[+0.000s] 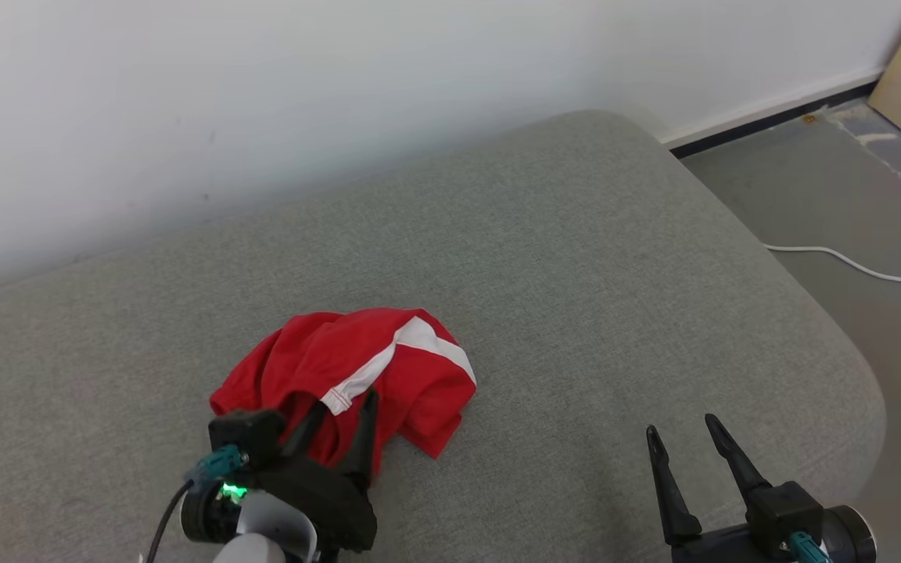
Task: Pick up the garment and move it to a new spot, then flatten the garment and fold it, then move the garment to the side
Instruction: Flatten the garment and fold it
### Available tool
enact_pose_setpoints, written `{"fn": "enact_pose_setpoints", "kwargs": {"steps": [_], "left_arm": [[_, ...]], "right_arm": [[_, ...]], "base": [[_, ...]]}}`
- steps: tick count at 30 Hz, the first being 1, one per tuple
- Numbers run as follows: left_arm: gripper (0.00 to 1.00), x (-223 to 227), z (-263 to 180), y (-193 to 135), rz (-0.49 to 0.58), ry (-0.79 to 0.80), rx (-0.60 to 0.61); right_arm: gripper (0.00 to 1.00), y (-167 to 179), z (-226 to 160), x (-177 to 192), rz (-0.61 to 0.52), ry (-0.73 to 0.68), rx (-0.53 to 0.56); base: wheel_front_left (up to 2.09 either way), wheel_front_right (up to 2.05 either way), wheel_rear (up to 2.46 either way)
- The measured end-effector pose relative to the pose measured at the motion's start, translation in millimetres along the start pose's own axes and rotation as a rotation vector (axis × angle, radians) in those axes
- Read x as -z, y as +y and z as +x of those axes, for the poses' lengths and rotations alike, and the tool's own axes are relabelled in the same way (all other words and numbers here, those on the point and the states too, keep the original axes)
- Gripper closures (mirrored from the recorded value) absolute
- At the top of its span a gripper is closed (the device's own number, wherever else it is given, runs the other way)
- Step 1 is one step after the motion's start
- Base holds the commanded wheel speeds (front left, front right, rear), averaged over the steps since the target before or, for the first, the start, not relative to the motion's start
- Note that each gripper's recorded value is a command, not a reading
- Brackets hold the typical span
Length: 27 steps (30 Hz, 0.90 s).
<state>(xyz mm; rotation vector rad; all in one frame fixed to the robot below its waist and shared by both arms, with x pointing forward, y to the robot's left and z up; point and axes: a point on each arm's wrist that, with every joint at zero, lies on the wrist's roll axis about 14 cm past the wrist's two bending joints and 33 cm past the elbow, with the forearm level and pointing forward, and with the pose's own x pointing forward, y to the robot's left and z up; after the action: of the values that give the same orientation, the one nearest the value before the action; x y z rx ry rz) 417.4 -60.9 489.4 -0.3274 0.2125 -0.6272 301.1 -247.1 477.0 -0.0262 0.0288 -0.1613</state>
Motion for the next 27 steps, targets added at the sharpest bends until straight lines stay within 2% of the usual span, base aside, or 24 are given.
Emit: {"fn": "enact_pose_setpoints", "kwargs": {"steps": [1, 2, 3, 9, 14, 20, 27], "left_arm": [[0.58, -2.0, 3.0, 0.5, 0.0, -0.007, -0.002], [0.72, -5.5, 5.4, 1.8, 0.0, -0.023, -0.005], [1.0, -7.2, 7.5, 2.9, 0.001, -0.029, -0.006], [1.0, -13.3, 14.7, 8.1, 0.026, -0.035, -0.008], [1.0, -44.3, 32.5, -0.7, 0.125, -0.082, 0.061], [1.0, -103.7, 62.4, -34.5, 0.257, -0.195, 0.182], [1.0, -161.0, 80.1, -75.2, 0.309, -0.342, 0.293]], "right_arm": [[0.0, -1.5, -0.6, 1.1, 0.0, 0.004, 0.005], [0.0, -2.6, -0.9, 1.7, 0.0, 0.006, 0.009], [0.0, -3.5, -0.9, 2.3, -0.001, 0.008, 0.012], [0.0, -5.4, -0.3, 3.0, 0.0, 0.012, 0.018], [0.0, -3.9, 1.7, 2.4, 0.006, 0.01, 0.014], [0.0, -3.7, 2.3, 1.3, 0.008, 0.008, 0.014], [0.0, -13.6, -2.9, 3.8, 0.006, 0.019, 0.048]], "base": [[0.0, 0.0, 0.0], [0.0, 0.0, 0.0], [0.0, 0.0, 0.0], [0.0, 0.0, 0.0], [0.0, 0.0, 0.0], [0.0, 0.0, 0.0], [0.0, 0.0, 0.0]]}}
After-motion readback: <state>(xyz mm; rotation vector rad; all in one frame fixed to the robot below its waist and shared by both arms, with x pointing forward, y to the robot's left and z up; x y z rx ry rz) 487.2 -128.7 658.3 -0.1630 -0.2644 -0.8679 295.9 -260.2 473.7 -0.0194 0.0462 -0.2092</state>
